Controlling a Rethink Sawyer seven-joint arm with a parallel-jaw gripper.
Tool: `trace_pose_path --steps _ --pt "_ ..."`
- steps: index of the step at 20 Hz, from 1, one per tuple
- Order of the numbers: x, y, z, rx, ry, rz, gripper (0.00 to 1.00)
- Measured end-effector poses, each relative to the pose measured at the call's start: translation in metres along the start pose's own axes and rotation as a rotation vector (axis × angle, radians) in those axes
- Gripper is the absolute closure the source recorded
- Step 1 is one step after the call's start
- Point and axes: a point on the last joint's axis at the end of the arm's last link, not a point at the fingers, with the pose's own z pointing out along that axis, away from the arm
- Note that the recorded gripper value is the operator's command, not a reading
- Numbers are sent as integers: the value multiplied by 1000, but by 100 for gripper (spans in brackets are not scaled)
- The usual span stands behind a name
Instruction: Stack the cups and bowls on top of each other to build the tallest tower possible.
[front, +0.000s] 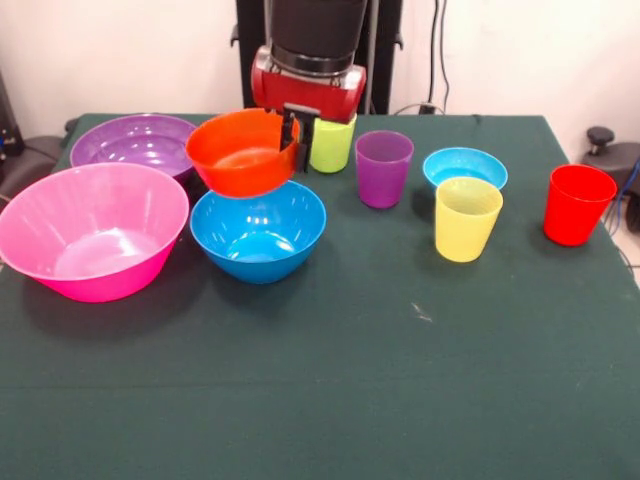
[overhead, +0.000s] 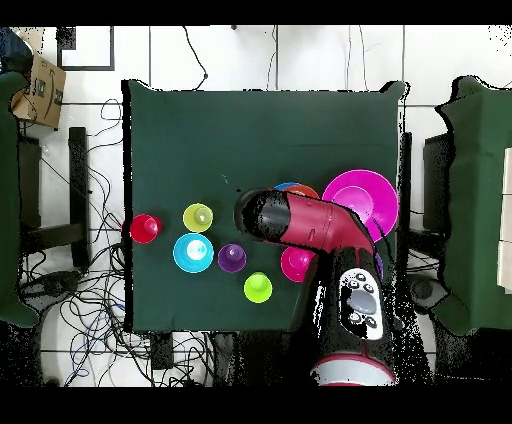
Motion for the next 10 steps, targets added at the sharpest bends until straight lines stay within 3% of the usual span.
trace_pose_path --steps 10 --pt "8 8 34 -9 -22 -29 100"
